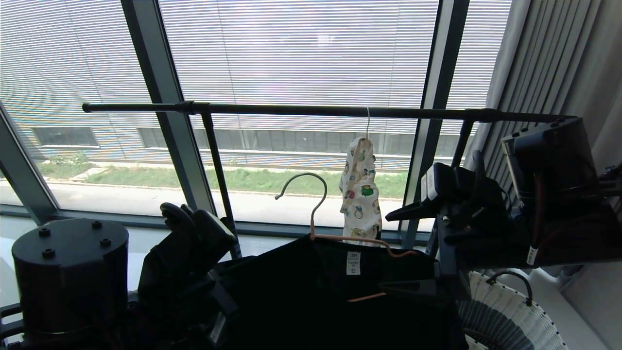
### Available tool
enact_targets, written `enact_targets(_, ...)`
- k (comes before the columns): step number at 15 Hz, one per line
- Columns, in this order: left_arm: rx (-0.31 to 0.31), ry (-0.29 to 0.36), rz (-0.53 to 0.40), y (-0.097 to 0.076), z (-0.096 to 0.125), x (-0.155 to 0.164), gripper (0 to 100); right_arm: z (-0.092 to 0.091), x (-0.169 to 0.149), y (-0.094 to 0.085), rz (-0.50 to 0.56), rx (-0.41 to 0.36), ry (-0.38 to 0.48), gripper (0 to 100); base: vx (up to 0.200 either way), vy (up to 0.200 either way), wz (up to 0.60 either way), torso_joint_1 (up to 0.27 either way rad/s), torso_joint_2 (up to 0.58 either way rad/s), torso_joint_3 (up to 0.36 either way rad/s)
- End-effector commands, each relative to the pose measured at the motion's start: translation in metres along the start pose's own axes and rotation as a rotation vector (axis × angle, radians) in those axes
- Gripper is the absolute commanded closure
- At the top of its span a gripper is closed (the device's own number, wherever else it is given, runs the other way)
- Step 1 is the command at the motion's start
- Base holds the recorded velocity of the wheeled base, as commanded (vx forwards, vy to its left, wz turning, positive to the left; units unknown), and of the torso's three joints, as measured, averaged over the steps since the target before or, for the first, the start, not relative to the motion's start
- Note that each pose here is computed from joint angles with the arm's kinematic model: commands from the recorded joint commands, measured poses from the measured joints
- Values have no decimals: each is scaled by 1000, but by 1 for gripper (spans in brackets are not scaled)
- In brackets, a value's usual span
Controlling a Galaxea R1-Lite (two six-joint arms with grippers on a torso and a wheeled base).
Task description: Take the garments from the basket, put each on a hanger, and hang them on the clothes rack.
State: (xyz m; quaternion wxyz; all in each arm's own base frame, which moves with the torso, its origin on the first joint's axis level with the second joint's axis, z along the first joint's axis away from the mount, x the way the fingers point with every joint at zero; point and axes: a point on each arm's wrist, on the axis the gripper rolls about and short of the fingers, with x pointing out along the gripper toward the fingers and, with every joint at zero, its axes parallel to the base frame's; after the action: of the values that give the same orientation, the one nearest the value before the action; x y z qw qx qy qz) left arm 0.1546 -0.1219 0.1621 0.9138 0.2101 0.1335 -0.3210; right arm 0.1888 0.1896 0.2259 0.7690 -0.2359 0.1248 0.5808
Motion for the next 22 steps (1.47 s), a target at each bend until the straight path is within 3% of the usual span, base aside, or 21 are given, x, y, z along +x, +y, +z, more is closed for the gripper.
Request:
enact_targets(1, 34, -1, -8, -2, 0, 0, 100, -1, 13, 2, 43, -4, 26, 0, 0, 0, 0, 0, 0, 0)
enact_targets(7, 55, -19, -22, -5, 3, -2, 100, -13, 44, 2, 95, 25, 95, 0, 0, 0, 0, 0, 0, 0)
enact_targets(14, 58, -44, -27, -8, 3, -2, 100, -17, 50, -1, 72, 31, 122, 0, 0, 0, 0, 0, 0, 0)
enact_targets(15, 61, -43, -35, -10, 2, -2, 100, -17, 50, -1, 72, 31, 122, 100, 0, 0, 0, 0, 0, 0)
enact_targets(22, 67, -70, -46, -14, 1, -4, 100, -15, 51, -3, 26, 6, 94, 100, 0, 0, 0, 0, 0, 0)
